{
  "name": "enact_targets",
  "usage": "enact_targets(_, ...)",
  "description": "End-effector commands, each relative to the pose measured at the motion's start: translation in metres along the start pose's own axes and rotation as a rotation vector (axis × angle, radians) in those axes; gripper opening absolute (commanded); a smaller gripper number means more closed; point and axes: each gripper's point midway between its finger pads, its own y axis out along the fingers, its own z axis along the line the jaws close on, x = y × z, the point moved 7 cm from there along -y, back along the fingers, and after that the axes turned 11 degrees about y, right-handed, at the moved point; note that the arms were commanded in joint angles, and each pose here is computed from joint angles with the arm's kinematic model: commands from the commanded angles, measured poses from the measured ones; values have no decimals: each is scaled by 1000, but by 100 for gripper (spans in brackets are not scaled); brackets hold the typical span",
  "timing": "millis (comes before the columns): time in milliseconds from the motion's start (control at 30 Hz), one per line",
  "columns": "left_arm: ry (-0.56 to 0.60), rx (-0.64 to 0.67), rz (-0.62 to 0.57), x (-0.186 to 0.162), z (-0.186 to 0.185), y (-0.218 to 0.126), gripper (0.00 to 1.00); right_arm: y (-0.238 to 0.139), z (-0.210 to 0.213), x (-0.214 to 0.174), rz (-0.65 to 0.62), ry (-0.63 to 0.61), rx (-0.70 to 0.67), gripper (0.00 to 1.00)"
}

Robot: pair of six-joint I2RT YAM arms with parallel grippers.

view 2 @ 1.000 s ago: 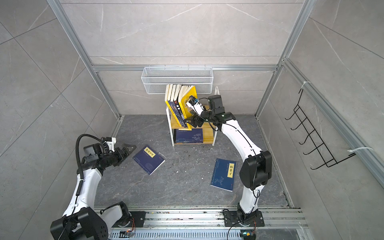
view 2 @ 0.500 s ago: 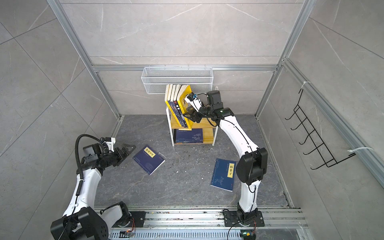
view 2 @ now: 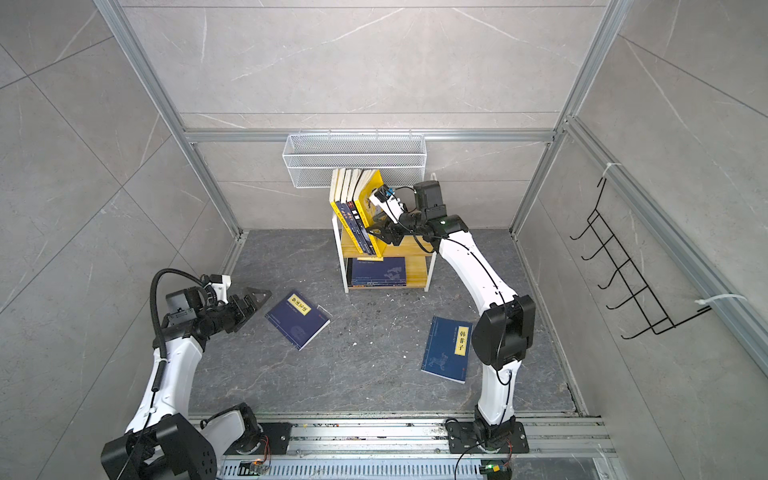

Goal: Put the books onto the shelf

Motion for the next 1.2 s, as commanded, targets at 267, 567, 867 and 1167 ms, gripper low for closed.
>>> enact_targets(267, -107, 18, -7, -9, 14, 12, 100, -59, 39, -14, -95, 68, -170, 71)
enact_targets(567, -235, 96, 46, -37, 38, 28, 100, -47, 114, -60, -94, 188, -216, 72)
enact_targets(867, -339, 142, 107, -51, 59, 45, 100, 30, 182, -106, 59, 320, -267, 70)
enact_targets(1167, -395, 151, 164, -58, 69, 55, 98, 123, 213, -139, 297, 385, -257, 67)
